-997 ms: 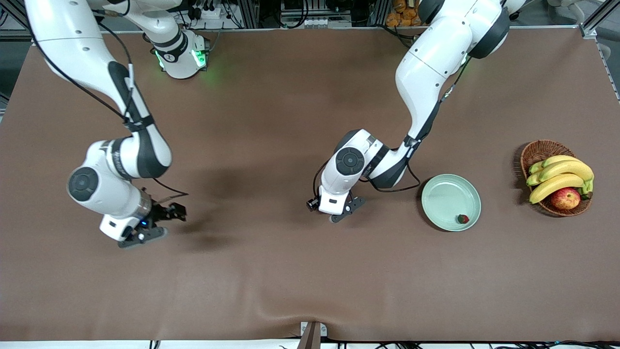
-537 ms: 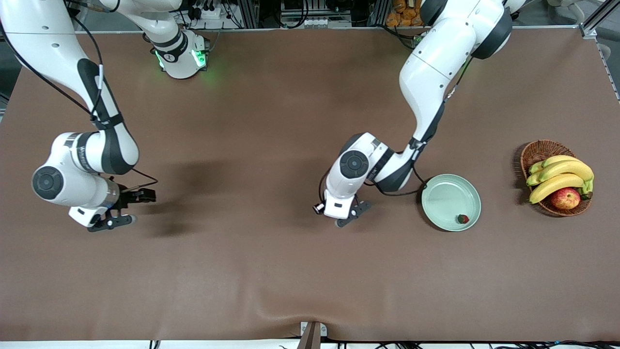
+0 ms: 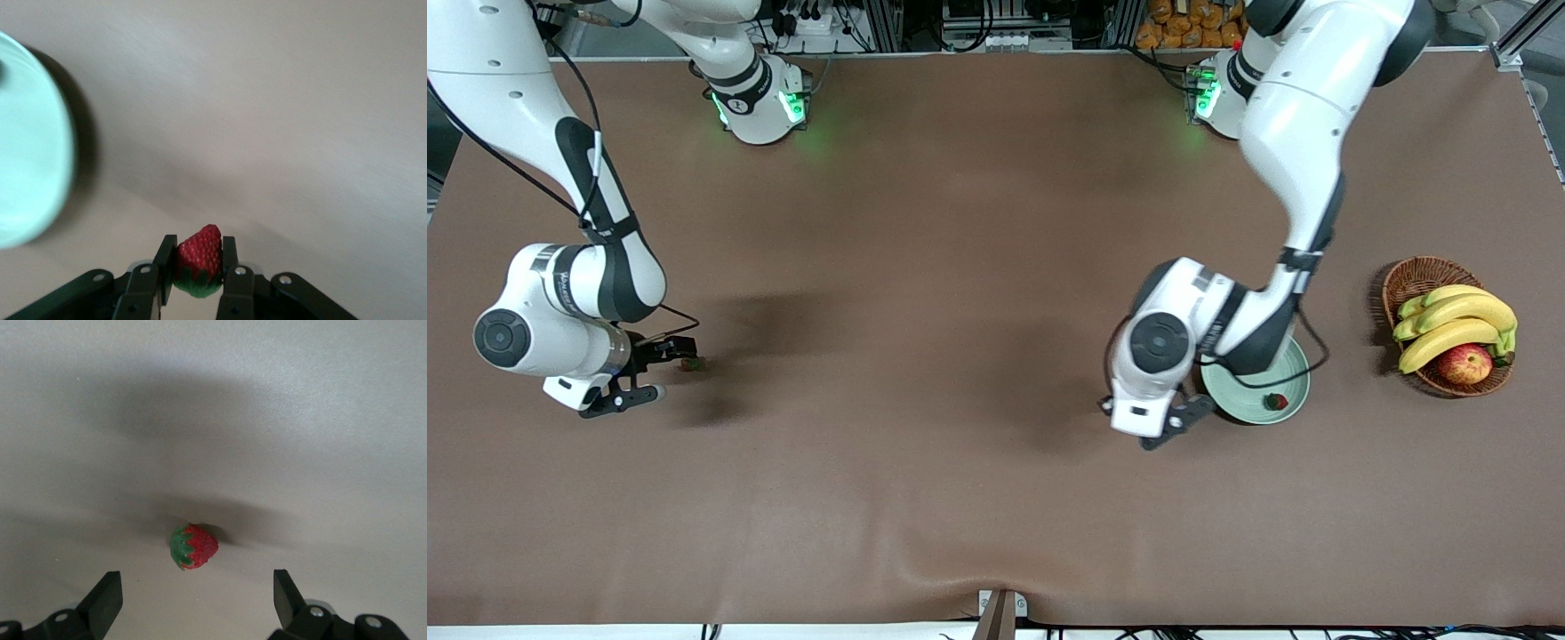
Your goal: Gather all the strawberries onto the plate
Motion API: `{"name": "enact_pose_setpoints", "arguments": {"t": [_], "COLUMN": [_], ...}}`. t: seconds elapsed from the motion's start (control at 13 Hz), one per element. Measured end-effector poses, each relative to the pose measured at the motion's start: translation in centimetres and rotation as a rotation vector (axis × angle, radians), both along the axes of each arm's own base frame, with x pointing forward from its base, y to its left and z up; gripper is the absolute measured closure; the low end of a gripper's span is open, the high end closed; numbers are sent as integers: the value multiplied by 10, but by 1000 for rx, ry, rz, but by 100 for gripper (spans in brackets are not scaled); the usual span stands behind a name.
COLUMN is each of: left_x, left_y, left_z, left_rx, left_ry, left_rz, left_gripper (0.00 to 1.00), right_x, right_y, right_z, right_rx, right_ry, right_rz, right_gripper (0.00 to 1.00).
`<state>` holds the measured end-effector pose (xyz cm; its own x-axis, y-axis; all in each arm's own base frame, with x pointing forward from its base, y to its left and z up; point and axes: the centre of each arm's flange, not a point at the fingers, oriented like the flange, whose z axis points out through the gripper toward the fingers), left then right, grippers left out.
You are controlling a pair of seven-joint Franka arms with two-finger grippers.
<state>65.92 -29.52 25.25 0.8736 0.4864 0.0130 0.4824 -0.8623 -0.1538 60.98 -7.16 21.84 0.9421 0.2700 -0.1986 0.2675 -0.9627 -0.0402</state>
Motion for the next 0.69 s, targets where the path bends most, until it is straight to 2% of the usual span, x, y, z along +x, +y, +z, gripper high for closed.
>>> {"name": "enact_pose_setpoints", "arguments": {"t": [0.31, 0.69], "left_x": [4, 1], "left_y": [85, 146], "left_z": [-16, -35], "left_rx": [26, 22], "left_ry": [95, 171], "left_rz": [-19, -77], "left_gripper": [68, 68], "right_x": [-3, -6], "right_y": [2, 4], "right_z": [-23, -46], "right_rx": [4, 8], "right_ry": [26, 43], "right_rz": [5, 9], "right_gripper": [0, 0]}}
